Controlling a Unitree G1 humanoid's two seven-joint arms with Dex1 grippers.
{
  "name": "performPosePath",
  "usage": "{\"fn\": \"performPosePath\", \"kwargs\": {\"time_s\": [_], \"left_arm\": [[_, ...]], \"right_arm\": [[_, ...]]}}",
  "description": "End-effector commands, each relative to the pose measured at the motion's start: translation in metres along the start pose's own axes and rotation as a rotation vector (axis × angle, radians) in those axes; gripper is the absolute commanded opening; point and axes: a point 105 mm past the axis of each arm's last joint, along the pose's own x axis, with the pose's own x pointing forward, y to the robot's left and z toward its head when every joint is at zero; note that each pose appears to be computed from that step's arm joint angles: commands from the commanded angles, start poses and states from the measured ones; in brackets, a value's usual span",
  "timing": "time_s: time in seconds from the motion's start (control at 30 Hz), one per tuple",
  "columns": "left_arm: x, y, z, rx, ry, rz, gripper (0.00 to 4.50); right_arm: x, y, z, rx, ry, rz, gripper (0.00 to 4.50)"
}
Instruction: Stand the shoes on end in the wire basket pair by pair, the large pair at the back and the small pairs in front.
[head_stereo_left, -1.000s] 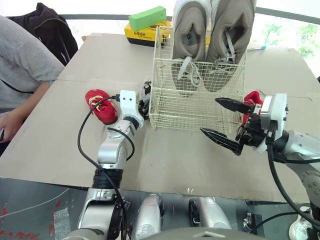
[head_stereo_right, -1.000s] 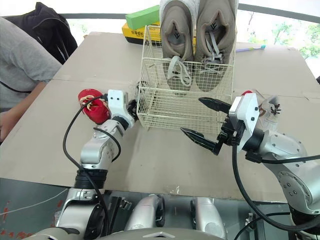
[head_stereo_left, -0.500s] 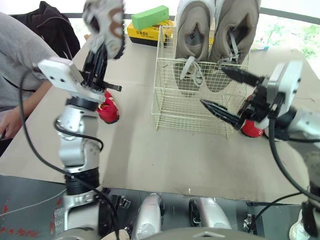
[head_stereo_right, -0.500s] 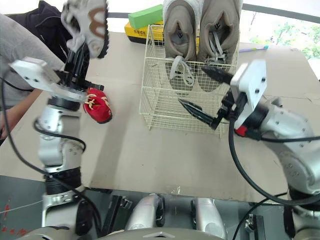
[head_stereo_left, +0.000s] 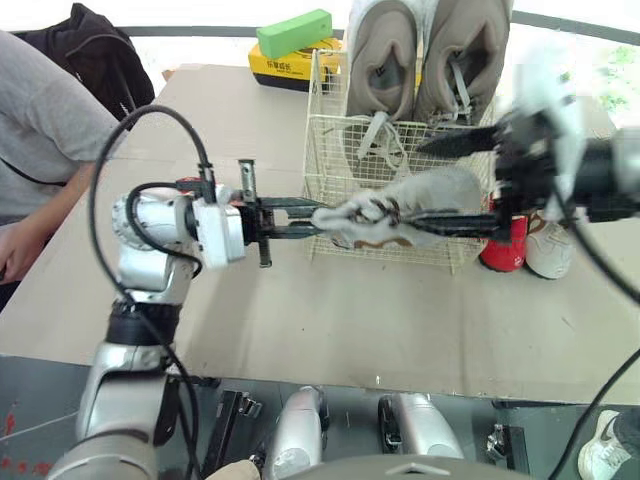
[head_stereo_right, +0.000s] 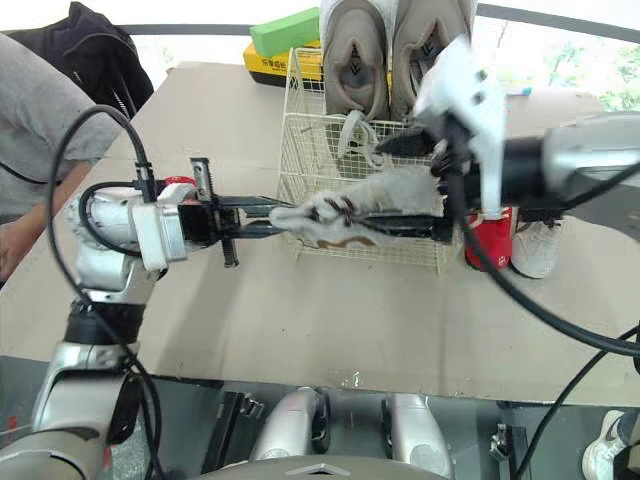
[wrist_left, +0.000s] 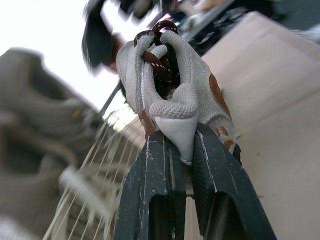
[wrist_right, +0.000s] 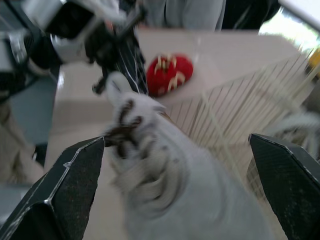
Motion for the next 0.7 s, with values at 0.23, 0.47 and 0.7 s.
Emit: {"fn": "performPosePath", "kwargs": {"time_s": [0.23,0.47,0.7], "left_arm": [[0.012,0.005,0.008,0.189,-0.090,-0.043,0.00],[0.002,0.028,0.009,-0.293,-0.158,0.172,1.81],[-0.016,0.003,0.014,-1.344,-0.271,0.421,3.10]], "right_arm": [[-0.010,0.001,-0.034,-0.013,0.189,0.061,2.58],[-0.014,0.001,-0.038,0.046,0.143,0.039,0.13],[-0.025,-0.008,-0.025,0.267,-0.149,-0.080,0.00]]}}
